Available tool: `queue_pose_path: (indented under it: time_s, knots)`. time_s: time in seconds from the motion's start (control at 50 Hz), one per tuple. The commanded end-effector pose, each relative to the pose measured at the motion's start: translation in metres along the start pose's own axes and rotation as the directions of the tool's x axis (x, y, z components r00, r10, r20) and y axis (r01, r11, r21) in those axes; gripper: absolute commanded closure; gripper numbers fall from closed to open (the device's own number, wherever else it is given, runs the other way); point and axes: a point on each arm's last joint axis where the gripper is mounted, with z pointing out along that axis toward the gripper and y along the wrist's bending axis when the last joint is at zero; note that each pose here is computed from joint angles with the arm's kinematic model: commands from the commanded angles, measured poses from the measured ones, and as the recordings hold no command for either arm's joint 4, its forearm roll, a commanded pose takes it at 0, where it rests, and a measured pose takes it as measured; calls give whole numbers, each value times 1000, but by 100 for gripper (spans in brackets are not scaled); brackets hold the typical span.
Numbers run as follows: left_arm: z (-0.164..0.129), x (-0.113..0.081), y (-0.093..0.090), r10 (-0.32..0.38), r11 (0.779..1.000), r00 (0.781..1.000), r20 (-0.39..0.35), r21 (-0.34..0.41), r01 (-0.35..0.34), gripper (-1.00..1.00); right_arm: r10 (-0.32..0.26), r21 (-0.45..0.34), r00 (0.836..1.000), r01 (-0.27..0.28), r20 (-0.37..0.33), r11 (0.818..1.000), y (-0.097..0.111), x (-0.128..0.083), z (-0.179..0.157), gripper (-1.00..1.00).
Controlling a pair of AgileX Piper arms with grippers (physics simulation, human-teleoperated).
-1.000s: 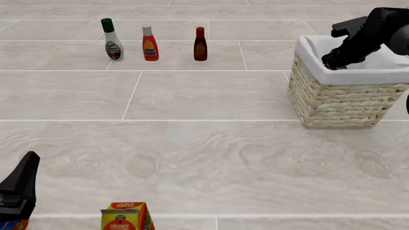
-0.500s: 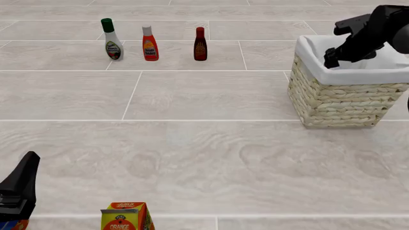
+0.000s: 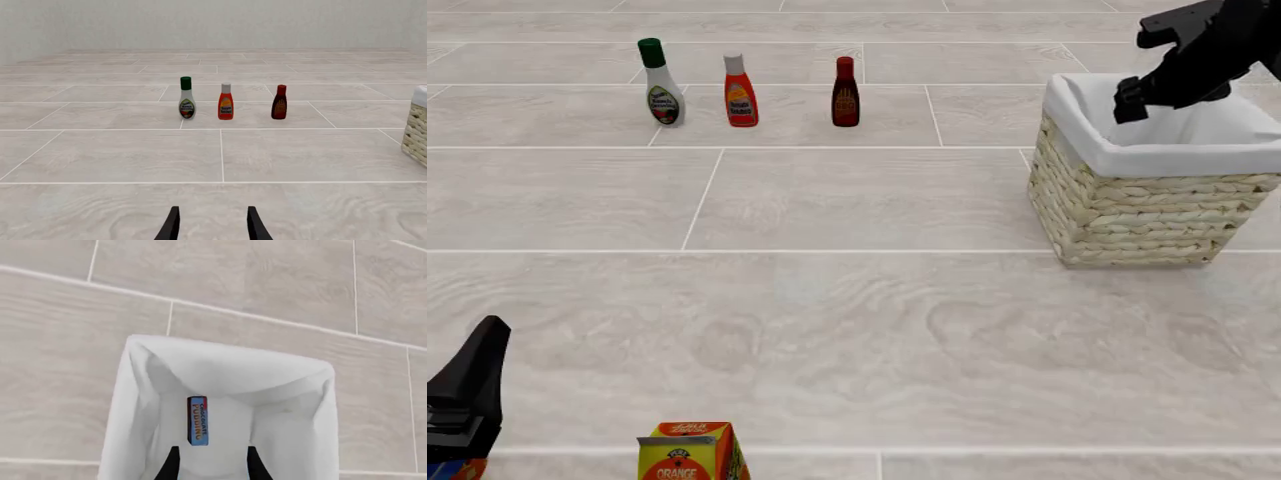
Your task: Pick the chocolate pudding and place it in the basket.
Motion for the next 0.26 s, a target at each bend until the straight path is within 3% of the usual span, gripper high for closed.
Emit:
queue_pose_path:
  time_s: [0.02,0.26]
  knots:
    - [0,0,0,-1,1000,1000,0,2,1,-100,-8,9,1000,8,29,1000,-1,-5,-31,-100]
    - [0,0,0,-1,1000,1000,0,1,1,-100,-21,22,998,20,54,1000,-2,-6,-69,-100]
